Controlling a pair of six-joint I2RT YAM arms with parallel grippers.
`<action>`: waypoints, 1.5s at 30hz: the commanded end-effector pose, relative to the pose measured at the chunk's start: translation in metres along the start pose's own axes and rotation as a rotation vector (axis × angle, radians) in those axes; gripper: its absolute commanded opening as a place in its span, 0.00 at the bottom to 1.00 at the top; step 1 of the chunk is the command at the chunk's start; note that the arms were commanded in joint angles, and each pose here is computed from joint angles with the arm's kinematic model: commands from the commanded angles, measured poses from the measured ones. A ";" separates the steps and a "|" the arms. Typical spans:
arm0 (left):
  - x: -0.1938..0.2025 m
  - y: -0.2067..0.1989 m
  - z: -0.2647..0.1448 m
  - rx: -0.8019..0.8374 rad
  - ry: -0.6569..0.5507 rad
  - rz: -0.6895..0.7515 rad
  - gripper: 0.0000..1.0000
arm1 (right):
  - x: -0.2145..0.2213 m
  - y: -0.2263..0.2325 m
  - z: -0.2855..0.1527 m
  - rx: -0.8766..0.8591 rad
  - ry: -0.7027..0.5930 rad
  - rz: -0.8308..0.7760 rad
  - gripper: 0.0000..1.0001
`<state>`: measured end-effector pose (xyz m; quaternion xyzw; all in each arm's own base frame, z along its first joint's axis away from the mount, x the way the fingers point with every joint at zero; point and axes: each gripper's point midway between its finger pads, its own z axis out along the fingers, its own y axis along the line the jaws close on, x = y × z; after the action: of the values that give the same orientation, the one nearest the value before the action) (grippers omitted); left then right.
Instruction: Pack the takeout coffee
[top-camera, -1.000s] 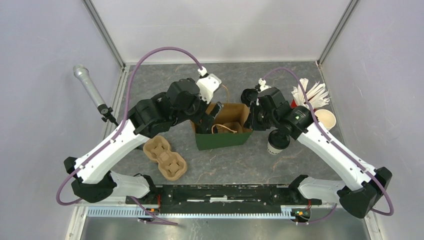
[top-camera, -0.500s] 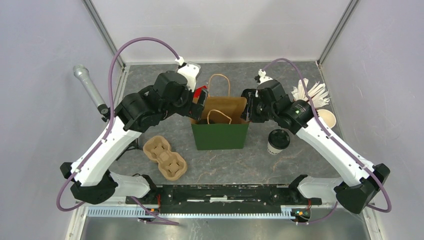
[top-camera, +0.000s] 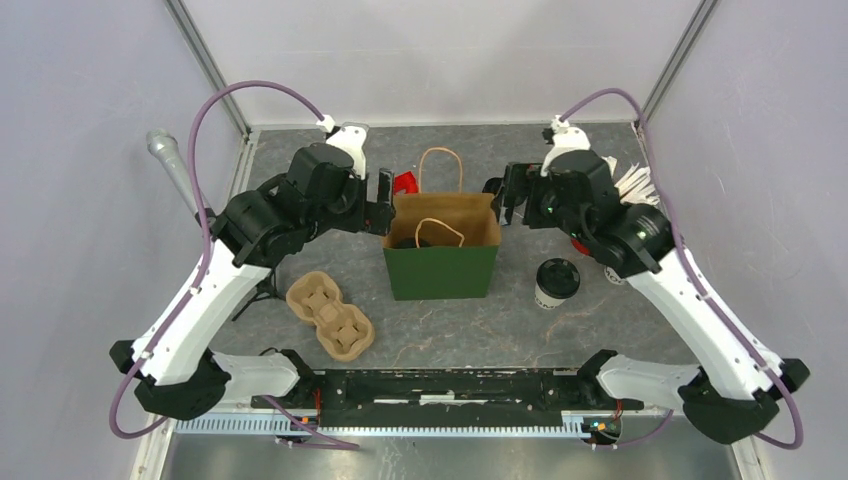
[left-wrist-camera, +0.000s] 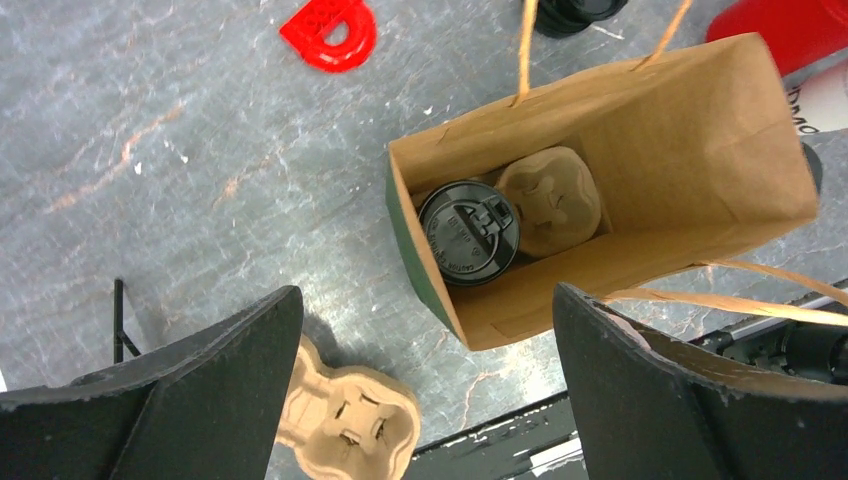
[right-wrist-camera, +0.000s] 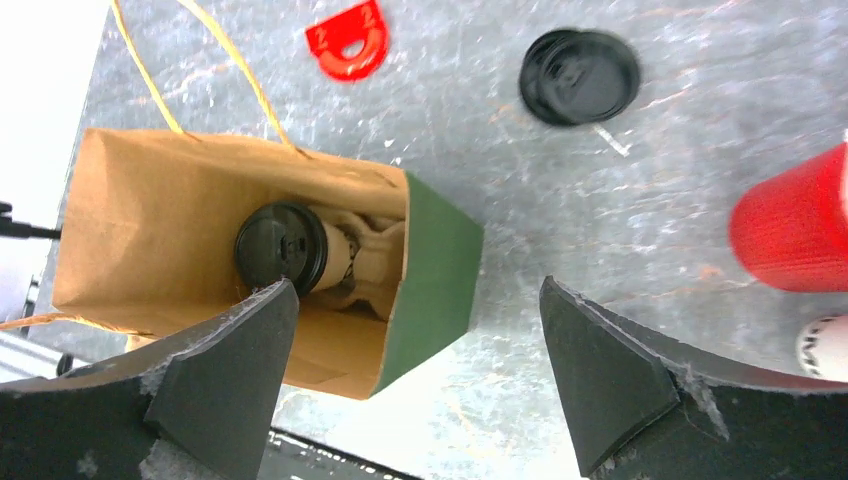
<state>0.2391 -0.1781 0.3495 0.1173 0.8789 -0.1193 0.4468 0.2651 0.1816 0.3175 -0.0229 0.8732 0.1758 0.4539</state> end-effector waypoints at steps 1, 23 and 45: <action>0.010 0.006 0.001 0.004 0.008 -0.126 1.00 | -0.024 -0.032 -0.032 0.125 -0.109 -0.071 0.98; 0.035 0.046 0.008 -0.023 -0.024 -0.240 0.96 | 0.131 -0.134 0.012 0.335 0.345 -0.107 0.97; 0.018 0.038 0.018 0.019 -0.078 -0.213 0.97 | 0.150 -0.155 0.027 0.299 0.406 -0.094 0.96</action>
<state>0.2462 -0.1419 0.3054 0.0146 0.8811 -0.1690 0.4414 0.2235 0.0612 0.1424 -0.0205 0.9635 0.0104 0.2668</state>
